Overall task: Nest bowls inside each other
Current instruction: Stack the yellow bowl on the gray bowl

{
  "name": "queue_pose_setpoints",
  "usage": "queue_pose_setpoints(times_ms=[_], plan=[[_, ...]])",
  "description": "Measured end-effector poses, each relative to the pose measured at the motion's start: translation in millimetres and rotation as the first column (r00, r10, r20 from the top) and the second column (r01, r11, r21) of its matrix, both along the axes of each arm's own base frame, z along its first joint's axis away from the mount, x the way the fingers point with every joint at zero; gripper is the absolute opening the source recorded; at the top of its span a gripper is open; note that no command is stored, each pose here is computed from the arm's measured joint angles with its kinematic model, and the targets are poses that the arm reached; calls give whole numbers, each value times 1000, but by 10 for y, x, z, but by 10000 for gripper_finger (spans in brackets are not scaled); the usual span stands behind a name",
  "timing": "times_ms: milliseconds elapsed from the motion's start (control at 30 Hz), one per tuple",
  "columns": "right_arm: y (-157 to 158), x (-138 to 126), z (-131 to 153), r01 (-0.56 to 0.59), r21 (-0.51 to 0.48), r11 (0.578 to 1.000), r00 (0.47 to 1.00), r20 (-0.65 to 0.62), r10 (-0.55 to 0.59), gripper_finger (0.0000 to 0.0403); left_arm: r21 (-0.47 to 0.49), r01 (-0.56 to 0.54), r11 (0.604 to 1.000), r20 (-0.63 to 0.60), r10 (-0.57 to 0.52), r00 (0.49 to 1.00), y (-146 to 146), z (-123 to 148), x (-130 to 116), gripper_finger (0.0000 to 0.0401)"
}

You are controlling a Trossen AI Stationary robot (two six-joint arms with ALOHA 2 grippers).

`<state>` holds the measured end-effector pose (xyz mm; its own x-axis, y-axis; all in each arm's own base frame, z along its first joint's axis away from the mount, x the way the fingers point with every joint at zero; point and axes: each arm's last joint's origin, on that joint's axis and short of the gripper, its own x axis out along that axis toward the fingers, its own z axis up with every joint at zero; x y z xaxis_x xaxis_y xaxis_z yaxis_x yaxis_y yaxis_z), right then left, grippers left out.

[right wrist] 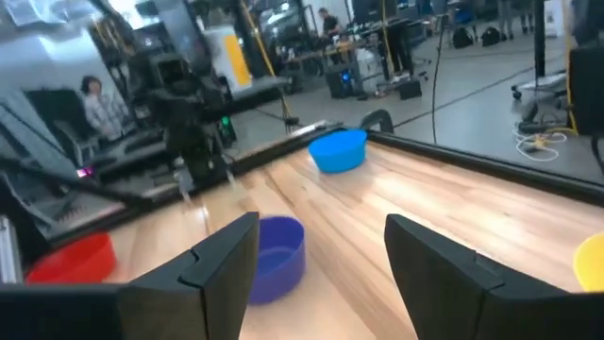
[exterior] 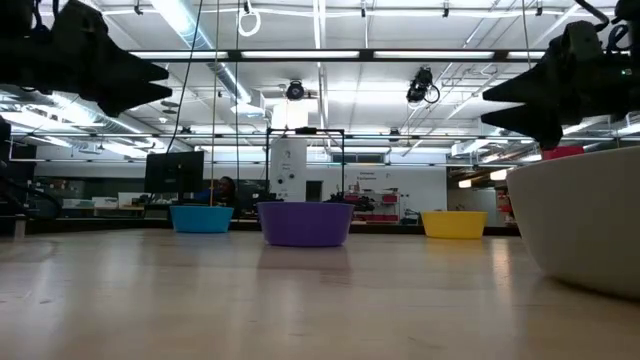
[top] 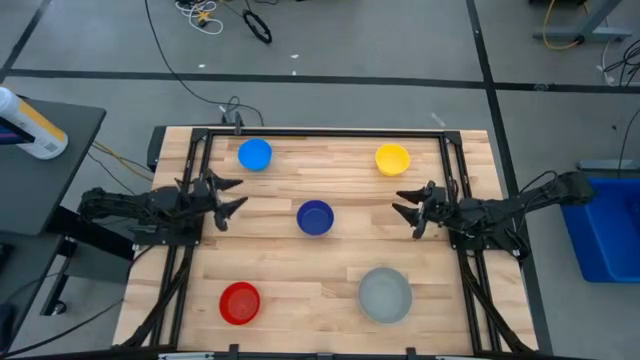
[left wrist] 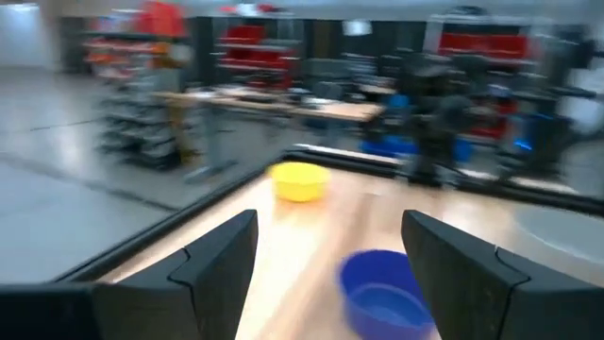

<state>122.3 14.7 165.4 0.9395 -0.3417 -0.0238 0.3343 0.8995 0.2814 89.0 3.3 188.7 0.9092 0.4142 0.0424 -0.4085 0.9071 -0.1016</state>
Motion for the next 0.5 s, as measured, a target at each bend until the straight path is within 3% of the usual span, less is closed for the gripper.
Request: queue_pose_setpoints(times_ms=[133,233,333,500], plan=[[4,2,1,-16,-52,999,1000,-18,15,231,-33,2,999,-14,-3,1000,-1,-29,1,273],[-29,-11,-13,108,-49,993,994,-28,-109,227,-53,8,999,-4,-9,1000,-2,-28,2,273],[-59,-11,-43,178,-124,976,979,-78,-188,226,-54,19,998,-14,-20,1000,-5,-39,3,273],[-77,37,-88,122,-167,978,979,-142,-146,185,-26,53,998,-42,-54,998,-14,-53,7,273]])
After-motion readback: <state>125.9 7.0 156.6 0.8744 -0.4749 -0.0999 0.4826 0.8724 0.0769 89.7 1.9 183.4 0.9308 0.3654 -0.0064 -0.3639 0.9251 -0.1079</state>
